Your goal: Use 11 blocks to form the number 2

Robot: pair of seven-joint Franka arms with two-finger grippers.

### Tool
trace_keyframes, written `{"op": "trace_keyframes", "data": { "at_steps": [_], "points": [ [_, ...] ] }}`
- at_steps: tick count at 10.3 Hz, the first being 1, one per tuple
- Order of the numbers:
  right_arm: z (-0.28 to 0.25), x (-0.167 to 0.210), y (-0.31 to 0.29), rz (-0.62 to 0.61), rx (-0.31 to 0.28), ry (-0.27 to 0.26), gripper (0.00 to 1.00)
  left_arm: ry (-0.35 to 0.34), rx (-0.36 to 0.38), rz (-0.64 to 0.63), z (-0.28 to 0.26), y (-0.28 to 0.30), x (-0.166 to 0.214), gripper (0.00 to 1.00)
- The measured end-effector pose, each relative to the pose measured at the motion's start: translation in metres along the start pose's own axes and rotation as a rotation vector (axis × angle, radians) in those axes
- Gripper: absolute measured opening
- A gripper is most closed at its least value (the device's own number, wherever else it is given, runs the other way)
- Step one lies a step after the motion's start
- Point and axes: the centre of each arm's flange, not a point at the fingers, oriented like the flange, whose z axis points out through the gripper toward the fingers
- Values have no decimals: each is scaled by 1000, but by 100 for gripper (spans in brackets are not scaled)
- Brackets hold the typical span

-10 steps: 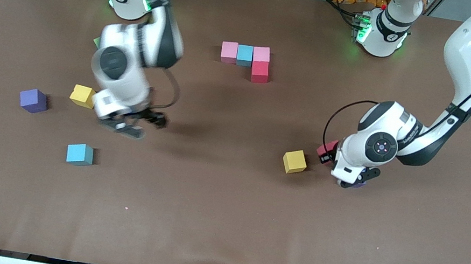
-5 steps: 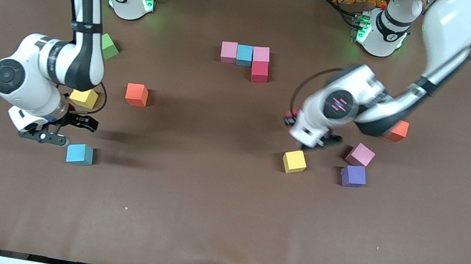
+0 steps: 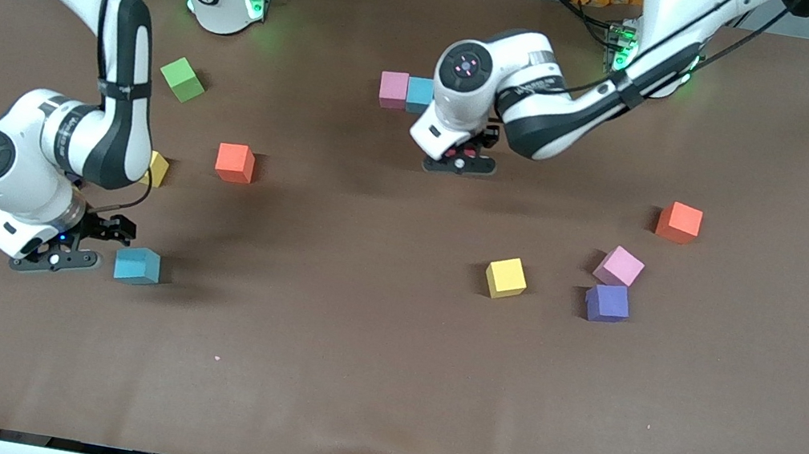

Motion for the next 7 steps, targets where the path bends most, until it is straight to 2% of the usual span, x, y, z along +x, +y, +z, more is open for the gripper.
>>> {"op": "trace_keyframes", "data": {
  "at_steps": [2,5,7],
  "points": [
    [15,2,-4,-9,18,4,100,-7,-7,3,7,2,-2,59],
    [23,8,-24,12,78,42,100,-1,-32,-90,17,-1,1,59],
    [34,9,-22,20,66,51,100,26,-20,-79,23,-1,0,59]
  ]
}}
